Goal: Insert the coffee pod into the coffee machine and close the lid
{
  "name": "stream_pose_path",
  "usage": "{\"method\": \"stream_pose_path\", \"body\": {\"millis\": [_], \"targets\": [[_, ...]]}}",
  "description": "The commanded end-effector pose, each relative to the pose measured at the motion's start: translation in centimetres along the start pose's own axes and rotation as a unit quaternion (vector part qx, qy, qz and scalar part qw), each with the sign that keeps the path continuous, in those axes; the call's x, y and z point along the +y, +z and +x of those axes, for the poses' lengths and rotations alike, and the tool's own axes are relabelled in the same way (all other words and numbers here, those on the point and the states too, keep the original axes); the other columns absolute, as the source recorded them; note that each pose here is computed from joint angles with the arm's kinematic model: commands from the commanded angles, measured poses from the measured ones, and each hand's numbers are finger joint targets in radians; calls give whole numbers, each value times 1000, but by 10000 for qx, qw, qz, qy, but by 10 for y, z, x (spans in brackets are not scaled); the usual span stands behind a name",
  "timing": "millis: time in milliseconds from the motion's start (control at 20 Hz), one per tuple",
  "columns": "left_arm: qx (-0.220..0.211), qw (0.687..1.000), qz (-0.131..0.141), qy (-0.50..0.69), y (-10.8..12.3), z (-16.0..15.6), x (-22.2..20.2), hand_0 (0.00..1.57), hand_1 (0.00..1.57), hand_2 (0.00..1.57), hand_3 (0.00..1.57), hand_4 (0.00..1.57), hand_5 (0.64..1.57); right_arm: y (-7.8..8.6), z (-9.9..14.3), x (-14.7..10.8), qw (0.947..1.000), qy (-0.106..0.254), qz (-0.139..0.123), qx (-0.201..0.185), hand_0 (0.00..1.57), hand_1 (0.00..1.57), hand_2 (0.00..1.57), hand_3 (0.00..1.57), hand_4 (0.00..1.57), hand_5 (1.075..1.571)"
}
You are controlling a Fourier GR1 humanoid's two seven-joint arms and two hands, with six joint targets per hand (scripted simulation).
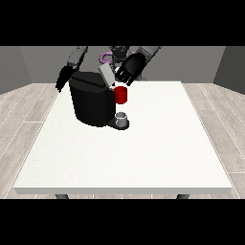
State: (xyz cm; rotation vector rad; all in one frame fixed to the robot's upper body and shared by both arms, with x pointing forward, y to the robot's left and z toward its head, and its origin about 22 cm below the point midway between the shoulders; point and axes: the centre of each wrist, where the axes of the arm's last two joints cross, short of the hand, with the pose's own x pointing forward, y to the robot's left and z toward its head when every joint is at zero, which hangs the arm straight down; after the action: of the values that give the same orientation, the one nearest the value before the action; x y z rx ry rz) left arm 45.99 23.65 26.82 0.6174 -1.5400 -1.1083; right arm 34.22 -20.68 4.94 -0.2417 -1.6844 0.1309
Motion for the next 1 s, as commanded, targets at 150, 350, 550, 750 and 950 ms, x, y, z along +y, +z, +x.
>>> {"method": "stream_pose_path", "body": {"millis": [150, 350, 550, 750, 950], "targets": [[-106, 9997, -214, -39, -2, -7, -14, 1195, 1195, 1260, 1229, 464, 1571, -7, 4, -12, 9996, -75, -216, 163, 0, 0, 0, 0, 186, 1571], [-79, 9999, -134, -45, -6, 4, -11, 1251, 1251, 1290, 1217, 425, 1571, 6, -12, 0, 9999, 76, -140, -12, 0, 0, 0, 0, 33, 1571], [-45, 10000, -38, 12, 0, 0, 15, 1187, 1187, 1230, 1196, 441, 1571, -16, 18, -13, 9998, -54, -125, -162, 0, 0, 0, 0, 169, 1571], [-32, 9998, -173, -39, -6, 0, -7, 1169, 1169, 1235, 1200, 422, 1571, 3, -8, 0, 9998, 43, -189, 1, 0, 0, 0, 0, 0, 1571], [-186, 9997, -93, -134, -6, 13, 5, 1216, 1216, 1259, 1200, 417, 1571, -2, -13, -4, 9998, -83, -183, 49, 0, 0, 0, 0, 0, 1571]]}}
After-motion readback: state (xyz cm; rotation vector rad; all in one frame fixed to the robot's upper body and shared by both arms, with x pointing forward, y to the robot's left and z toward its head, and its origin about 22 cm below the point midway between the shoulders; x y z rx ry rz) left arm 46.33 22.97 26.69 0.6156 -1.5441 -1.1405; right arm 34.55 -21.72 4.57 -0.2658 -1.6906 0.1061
